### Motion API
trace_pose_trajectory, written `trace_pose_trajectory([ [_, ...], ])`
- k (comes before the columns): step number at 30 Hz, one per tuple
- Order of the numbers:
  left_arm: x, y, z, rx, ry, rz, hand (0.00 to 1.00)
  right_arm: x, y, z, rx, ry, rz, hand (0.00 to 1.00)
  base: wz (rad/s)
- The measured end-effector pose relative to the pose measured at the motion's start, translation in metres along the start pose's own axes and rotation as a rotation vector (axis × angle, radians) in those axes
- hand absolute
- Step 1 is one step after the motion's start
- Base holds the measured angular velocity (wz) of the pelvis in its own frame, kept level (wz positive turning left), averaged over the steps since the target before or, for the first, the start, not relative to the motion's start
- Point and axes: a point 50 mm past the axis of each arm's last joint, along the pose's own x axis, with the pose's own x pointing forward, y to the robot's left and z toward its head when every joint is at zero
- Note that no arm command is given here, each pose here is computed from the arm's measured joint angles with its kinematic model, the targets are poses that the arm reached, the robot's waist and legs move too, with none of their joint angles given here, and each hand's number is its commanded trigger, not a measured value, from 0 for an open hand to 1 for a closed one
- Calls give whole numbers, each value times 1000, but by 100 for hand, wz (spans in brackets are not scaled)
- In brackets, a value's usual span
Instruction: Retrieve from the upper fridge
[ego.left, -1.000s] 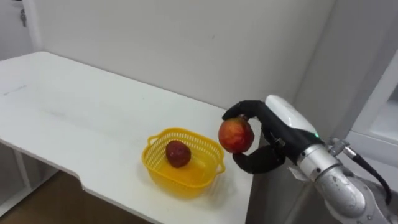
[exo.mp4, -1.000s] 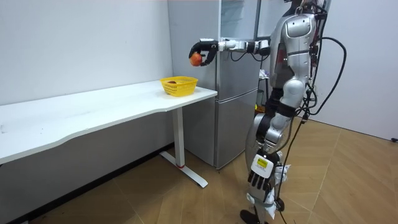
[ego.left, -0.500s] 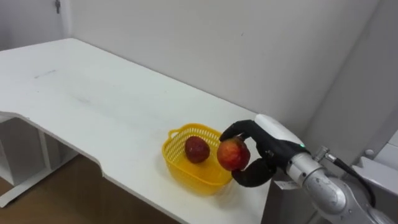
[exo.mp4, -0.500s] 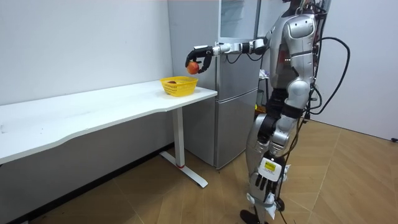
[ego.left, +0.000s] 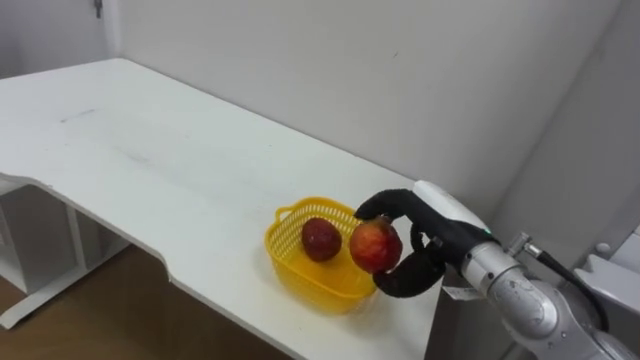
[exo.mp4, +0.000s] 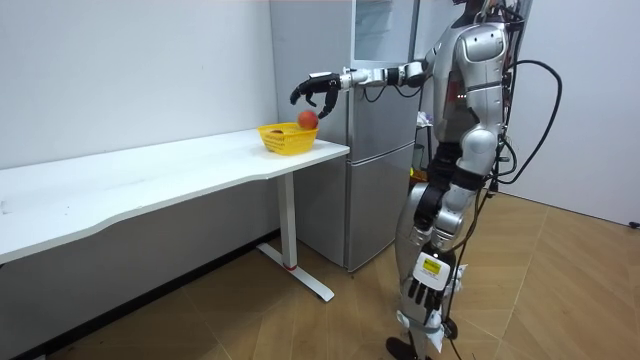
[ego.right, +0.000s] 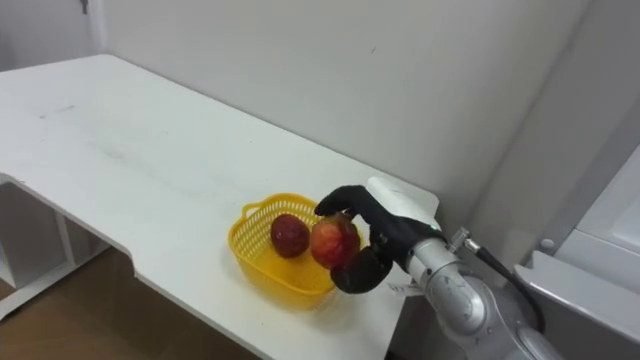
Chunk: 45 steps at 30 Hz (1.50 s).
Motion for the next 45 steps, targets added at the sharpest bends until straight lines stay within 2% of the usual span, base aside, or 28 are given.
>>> trace_pose_trajectory([
  [30, 0, 1, -2, 4, 18, -1, 0, 0, -3, -2, 35, 8, -30, 0, 0],
  [39, 0, 2, -1, 13, 14, 9, 0, -4, -14, 48, 8, -212, -92, 0, -8],
  [45, -1, -2, -10, -6, 31, 6, 0, -25, -20, 90, 3, -417, -173, 0, -20],
])
